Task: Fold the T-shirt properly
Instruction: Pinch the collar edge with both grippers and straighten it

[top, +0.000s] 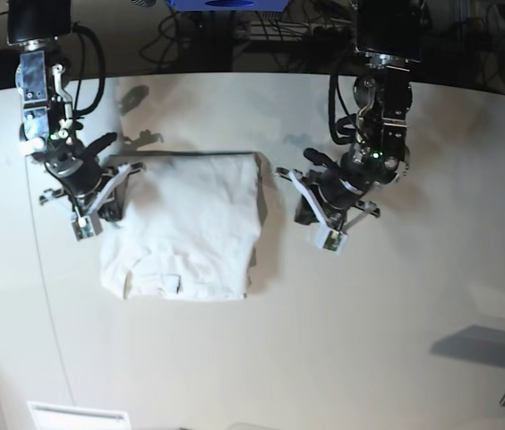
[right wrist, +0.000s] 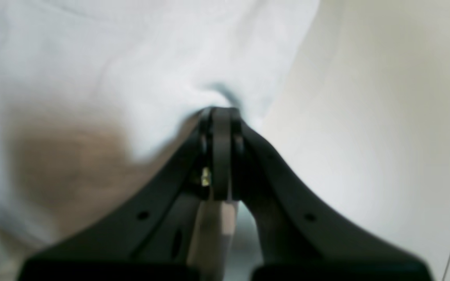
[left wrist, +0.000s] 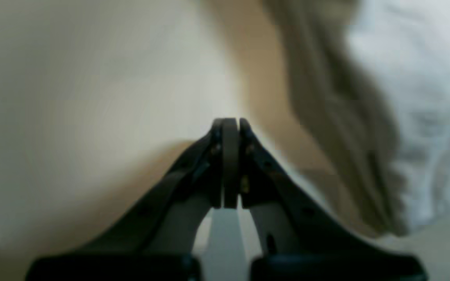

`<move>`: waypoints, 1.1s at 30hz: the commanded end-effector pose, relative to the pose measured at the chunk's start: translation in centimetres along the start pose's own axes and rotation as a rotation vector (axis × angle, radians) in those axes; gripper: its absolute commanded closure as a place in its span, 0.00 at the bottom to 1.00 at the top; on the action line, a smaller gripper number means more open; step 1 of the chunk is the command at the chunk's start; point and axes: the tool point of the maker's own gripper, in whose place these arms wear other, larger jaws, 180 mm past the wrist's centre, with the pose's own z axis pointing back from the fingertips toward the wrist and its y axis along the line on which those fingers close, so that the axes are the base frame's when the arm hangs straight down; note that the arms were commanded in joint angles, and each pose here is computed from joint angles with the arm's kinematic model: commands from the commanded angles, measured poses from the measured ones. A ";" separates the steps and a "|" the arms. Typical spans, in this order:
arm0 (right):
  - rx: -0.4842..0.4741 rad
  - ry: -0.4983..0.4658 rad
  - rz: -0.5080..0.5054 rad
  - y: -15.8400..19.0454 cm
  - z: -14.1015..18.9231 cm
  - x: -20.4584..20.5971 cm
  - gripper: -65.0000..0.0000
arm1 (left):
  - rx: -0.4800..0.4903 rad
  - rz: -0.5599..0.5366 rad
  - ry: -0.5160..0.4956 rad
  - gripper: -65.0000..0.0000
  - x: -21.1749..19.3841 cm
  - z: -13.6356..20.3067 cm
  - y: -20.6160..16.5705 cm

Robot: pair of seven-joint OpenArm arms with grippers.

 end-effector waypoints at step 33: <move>-0.044 -0.019 0.001 -0.2 -3.5 1.3 0.99 | 0.181 0.013 -0.032 1.00 0.1 4.0 8.7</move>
